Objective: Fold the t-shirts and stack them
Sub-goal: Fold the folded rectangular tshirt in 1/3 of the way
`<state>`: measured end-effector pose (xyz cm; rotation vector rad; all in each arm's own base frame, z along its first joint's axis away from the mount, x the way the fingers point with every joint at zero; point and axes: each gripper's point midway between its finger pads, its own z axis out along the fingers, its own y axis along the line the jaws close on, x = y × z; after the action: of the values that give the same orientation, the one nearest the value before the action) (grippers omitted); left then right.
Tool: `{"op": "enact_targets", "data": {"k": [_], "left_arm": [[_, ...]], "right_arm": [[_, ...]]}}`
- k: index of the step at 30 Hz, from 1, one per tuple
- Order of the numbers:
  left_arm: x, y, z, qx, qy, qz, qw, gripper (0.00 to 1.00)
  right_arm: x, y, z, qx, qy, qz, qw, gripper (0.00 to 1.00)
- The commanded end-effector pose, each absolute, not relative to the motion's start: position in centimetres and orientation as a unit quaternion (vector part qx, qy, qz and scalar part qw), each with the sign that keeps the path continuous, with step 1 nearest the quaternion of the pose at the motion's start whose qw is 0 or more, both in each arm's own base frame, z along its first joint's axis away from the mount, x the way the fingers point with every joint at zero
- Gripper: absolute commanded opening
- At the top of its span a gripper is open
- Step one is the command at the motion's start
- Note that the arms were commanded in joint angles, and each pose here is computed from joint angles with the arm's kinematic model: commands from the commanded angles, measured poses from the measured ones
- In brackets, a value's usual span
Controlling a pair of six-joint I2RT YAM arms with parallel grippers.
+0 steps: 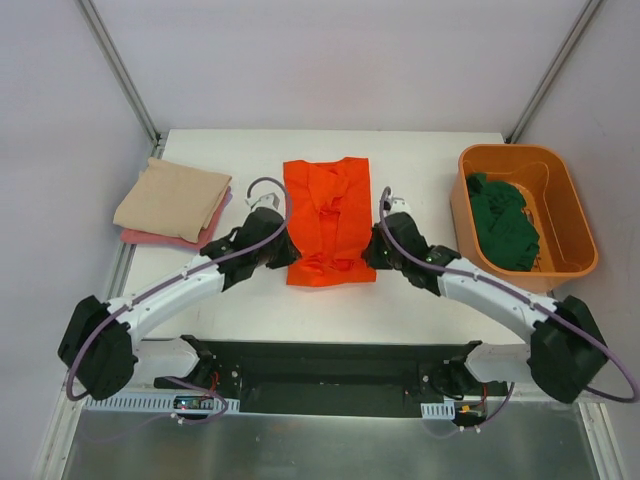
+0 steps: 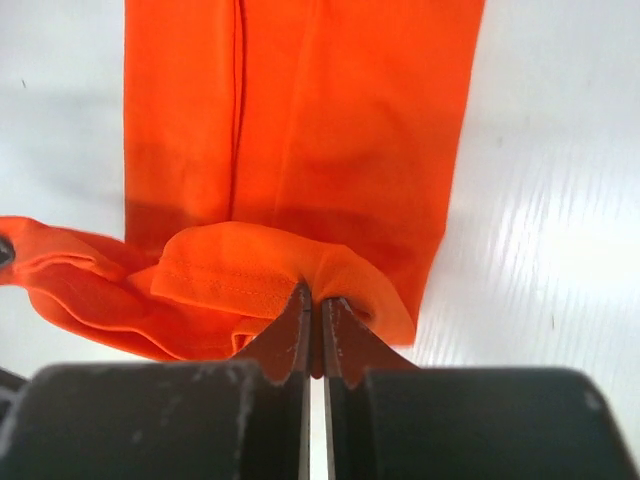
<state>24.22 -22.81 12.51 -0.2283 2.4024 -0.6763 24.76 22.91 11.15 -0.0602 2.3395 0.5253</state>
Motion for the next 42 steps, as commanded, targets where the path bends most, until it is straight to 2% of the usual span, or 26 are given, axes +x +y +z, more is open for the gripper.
{"op": "enact_targets", "data": {"k": [1, 7, 14, 19, 21, 22, 23, 24, 25, 26, 27, 29, 30, 33, 36, 38, 39, 42], "left_arm": [[29.4, -22.5, 14.7, -0.086, 0.897, -0.229, 0.367, 0.0], [34.5, -21.9, 13.8, -0.101, 0.903, -0.211, 0.36, 0.0], [38.1, -21.4, 11.3, -0.106, 0.916, -0.204, 0.328, 0.0], [40.3, -21.4, 9.0, -0.095, 0.926, -0.194, 0.308, 0.0], [41.4, -21.2, 8.5, -0.093, 0.928, -0.191, 0.307, 0.15], [42.2, -21.2, 8.9, -0.088, 0.926, -0.191, 0.314, 0.16], [42.9, -21.2, 9.1, -0.085, 0.925, -0.192, 0.318, 0.21], [43.5, -21.3, 9.6, -0.071, 0.923, -0.193, 0.327, 0.3], [44.1, -21.3, 10.2, -0.061, 0.92, -0.191, 0.336, 0.45], [44.3, -21.4, 11.1, -0.05, 0.917, -0.195, 0.345, 0.52], [44.1, -21.5, 12.1, -0.042, 0.914, -0.201, 0.351, 0.63], [42.8, -21.5, 13.8, -0.037, 0.907, -0.22, 0.358, 0.95], [41.9, -21.3, 14.0, -0.037, 0.906, -0.225, 0.357, 0.99], [38.2, -21.7, 14.9, -0.026, 0.899, -0.269, 0.344, 0.99], [33.9, -24.4, 15.8, 0.014, 0.873, -0.366, 0.322, 0.99], [32.1, -26.6, 16.5, 0.048, 0.85, -0.422, 0.312, 0.99], [31.5, -27.5, 16.6, 0.066, 0.842, -0.438, 0.308, 0.99], [31.0, -29.9, 16.1, 0.101, 0.839, -0.451, 0.288, 0.99]], "right_arm": [[29.9, 24.9, 14.0, -0.041, 0.889, 0.226, 0.396, 0.01], [34.9, 24.3, 13.6, -0.012, 0.892, 0.215, 0.398, 0.01], [39.5, 23.6, 11.5, 0.013, 0.898, 0.211, 0.387, 0.01], [42.7, 24.2, 9.5, 0.006, 0.895, 0.231, 0.382, 0.06], [44.1, 24.1, 9.2, 0.004, 0.891, 0.23, 0.391, 0.09], [44.8, 23.8, 9.2, 0.005, 0.891, 0.225, 0.395, 0.09], [45.5, 23.4, 9.5, 0.007, 0.888, 0.22, 0.403, 0.11], [46.0, 23.2, 10.2, 0.006, 0.885, 0.216, 0.413, 0.19], [46.2, 23.0, 10.9, 0.001, 0.882, 0.216, 0.419, 0.37], [46.2, 22.8, 12.0, -0.006, 0.878, 0.215, 0.427, 0.56], [45.7, 22.7, 13.0, -0.012, 0.876, 0.215, 0.431, 0.62], [44.2, 22.3, 14.3, -0.017, 0.872, 0.22, 0.437, 0.72], [43.1, 21.9, 15.4, -0.019, 0.867, 0.224, 0.444, 0.76], [39.5, 22.2, 15.7, -0.041, 0.865, 0.248, 0.434, 0.85], [36.0, 23.5, 15.8, -0.069, 0.862, 0.285, 0.414, 0.99], [34.4, 24.4, 15.4, -0.076, 0.863, 0.302, 0.398, 1.0], [33.9, 24.7, 15.2, -0.075, 0.863, 0.311, 0.392, 0.97], [34.0, 25.1, 14.4, -0.056, 0.866, 0.324, 0.378, 0.96]]}}
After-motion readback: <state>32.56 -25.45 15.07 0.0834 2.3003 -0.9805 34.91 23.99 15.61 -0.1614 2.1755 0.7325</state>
